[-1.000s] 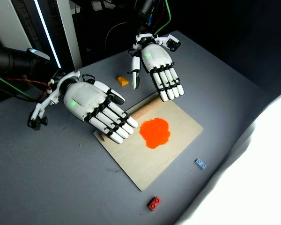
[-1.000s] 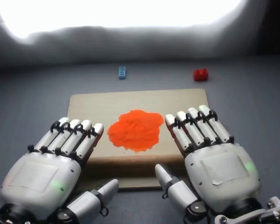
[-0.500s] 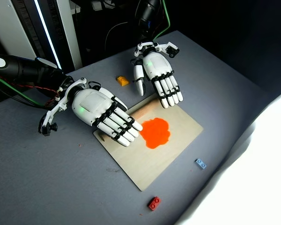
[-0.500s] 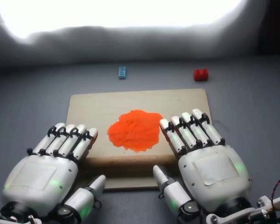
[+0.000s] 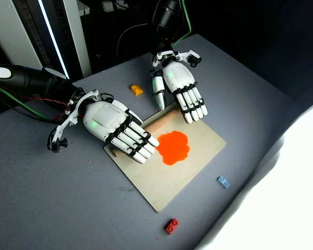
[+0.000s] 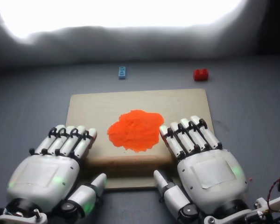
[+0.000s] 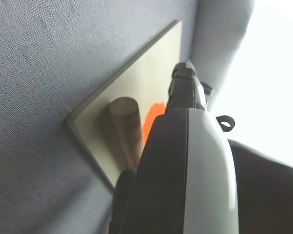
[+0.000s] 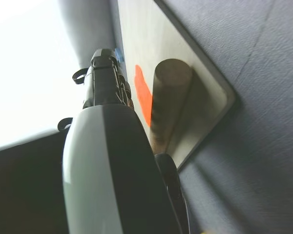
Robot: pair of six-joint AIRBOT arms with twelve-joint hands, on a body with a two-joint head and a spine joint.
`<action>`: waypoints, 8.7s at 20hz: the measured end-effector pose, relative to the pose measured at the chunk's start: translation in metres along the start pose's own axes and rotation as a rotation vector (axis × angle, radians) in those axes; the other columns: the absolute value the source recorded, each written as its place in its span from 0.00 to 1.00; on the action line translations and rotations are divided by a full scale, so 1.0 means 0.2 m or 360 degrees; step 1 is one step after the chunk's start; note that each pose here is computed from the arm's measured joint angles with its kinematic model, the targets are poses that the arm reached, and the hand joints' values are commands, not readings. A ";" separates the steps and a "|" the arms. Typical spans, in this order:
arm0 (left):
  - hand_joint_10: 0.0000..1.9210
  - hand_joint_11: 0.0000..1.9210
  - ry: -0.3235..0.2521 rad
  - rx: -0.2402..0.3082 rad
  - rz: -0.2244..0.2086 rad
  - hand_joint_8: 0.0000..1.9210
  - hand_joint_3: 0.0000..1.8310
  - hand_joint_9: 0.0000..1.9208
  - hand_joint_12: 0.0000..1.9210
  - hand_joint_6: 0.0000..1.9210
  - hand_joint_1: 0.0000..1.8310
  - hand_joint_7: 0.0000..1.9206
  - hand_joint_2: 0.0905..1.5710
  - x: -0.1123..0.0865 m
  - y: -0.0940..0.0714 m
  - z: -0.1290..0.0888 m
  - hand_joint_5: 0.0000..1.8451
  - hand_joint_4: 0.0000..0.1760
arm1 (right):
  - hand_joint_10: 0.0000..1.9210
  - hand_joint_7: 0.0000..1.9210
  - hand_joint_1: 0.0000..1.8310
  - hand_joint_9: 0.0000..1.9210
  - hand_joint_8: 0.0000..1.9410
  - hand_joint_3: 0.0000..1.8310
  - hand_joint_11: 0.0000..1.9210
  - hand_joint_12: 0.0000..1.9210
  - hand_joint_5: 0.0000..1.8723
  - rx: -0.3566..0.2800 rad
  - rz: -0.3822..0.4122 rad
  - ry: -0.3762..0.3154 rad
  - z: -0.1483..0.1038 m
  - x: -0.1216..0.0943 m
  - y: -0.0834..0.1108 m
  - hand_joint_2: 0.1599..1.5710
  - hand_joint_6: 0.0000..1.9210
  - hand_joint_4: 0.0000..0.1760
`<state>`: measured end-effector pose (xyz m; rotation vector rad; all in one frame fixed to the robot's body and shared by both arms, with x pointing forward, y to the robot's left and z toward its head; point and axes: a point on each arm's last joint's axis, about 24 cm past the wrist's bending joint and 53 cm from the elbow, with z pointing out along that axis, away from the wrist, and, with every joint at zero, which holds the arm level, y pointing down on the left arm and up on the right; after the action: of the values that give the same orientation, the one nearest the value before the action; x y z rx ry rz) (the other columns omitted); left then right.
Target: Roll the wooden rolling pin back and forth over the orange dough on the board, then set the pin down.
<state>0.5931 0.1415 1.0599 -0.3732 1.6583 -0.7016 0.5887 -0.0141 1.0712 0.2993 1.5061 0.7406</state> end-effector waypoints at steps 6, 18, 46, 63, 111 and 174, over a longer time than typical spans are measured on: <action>0.00 0.00 0.0005 0.0000 -0.0012 0.00 0.01 0.00 0.00 0.00 0.00 0.00 0.96 0.01 0.00 0.02 0.00 0.00 | 0.00 0.06 0.00 0.04 0.00 0.00 0.00 0.03 0.08 -0.0001 0.0018 0.0001 0.02 0.01 -0.01 0.97 0.00 0.00; 0.00 0.00 0.0022 -0.0021 -0.0047 0.00 0.01 0.00 0.00 0.00 0.00 0.00 0.96 0.01 0.02 0.07 0.00 0.00 | 0.00 0.05 0.00 0.03 0.00 0.00 0.01 0.00 0.07 -0.0012 0.0019 -0.0034 0.09 -0.01 -0.02 0.97 0.00 0.00; 0.00 0.00 0.0008 -0.0022 -0.0150 0.00 0.01 0.00 0.00 0.01 0.00 0.00 0.97 -0.03 0.00 0.25 0.02 0.00 | 0.00 0.08 0.00 0.06 0.00 0.00 0.00 0.04 0.09 0.0049 0.0088 -0.0062 0.24 -0.04 -0.10 0.95 0.00 0.00; 0.00 0.00 0.0010 -0.0017 -0.0202 0.00 0.00 0.00 0.00 0.00 0.00 0.00 0.95 -0.05 0.00 0.33 0.00 0.00 | 0.00 0.02 0.00 0.01 0.00 0.00 0.00 0.00 0.03 0.0093 0.0114 -0.0096 0.33 -0.08 -0.14 0.91 0.00 0.00; 0.00 0.00 0.0013 -0.0002 -0.0220 0.00 0.00 0.00 0.00 0.00 0.00 0.00 0.90 -0.10 -0.01 0.57 0.00 0.00 | 0.00 0.01 0.00 0.00 0.00 0.00 0.00 0.00 0.02 0.0136 0.0273 -0.0109 0.51 -0.12 -0.18 0.91 0.00 0.00; 0.00 0.00 0.0040 0.0006 -0.0278 0.00 0.00 0.00 0.00 0.00 0.00 0.00 0.93 -0.14 -0.03 0.71 0.00 0.00 | 0.00 0.01 0.00 0.00 0.00 0.00 0.00 0.00 0.02 0.0138 0.0304 -0.0074 0.61 -0.14 -0.21 0.90 0.00 0.00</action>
<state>0.7362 0.1199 1.0744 -0.5128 1.6614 -0.8415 0.7196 -0.0313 1.0782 0.5281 1.4815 0.8142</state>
